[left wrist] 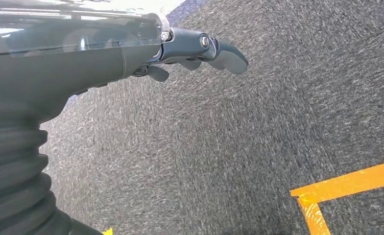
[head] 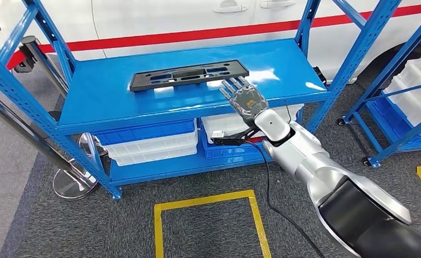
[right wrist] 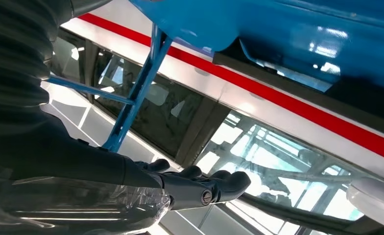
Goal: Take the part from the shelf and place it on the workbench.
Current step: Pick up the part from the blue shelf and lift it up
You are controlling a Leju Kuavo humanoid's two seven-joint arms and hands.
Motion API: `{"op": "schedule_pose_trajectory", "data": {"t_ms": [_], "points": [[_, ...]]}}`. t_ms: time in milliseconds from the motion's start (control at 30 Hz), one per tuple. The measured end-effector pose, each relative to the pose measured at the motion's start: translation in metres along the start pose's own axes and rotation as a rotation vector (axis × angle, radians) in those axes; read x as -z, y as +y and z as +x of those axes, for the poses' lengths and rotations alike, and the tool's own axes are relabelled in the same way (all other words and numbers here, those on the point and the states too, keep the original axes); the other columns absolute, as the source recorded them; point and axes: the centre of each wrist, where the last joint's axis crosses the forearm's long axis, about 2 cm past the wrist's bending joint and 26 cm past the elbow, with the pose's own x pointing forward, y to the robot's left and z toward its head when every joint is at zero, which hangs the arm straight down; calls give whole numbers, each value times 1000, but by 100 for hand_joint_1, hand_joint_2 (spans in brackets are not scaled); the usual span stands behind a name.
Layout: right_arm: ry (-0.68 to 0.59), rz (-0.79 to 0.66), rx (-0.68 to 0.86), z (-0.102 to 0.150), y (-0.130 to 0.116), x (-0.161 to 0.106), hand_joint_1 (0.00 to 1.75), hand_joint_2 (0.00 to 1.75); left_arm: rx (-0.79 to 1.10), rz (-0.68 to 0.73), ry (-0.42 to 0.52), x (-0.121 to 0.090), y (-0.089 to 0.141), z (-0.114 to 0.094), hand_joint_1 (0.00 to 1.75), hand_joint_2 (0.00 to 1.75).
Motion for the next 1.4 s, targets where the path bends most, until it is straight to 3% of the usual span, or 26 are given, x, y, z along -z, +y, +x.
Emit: {"op": "schedule_pose_trajectory", "data": {"t_ms": [567, 700, 967, 1400], "points": [[-11, 70, -8, 4, 12, -5, 0, 175, 39, -16, 9, 0, -1, 0, 0, 175], [-26, 80, 38, 4, 14, -6, 0, 175, 19, -30, -5, -1, -1, -2, 0, 0], [-41, 105, 115, 28, 44, -31, 0, 175, -149, -89, -47, 0, -1, -3, 0, 0], [-40, 118, 148, 37, 54, -40, 0, 175, -220, -119, 15, 0, 0, -10, 0, 0]]}}
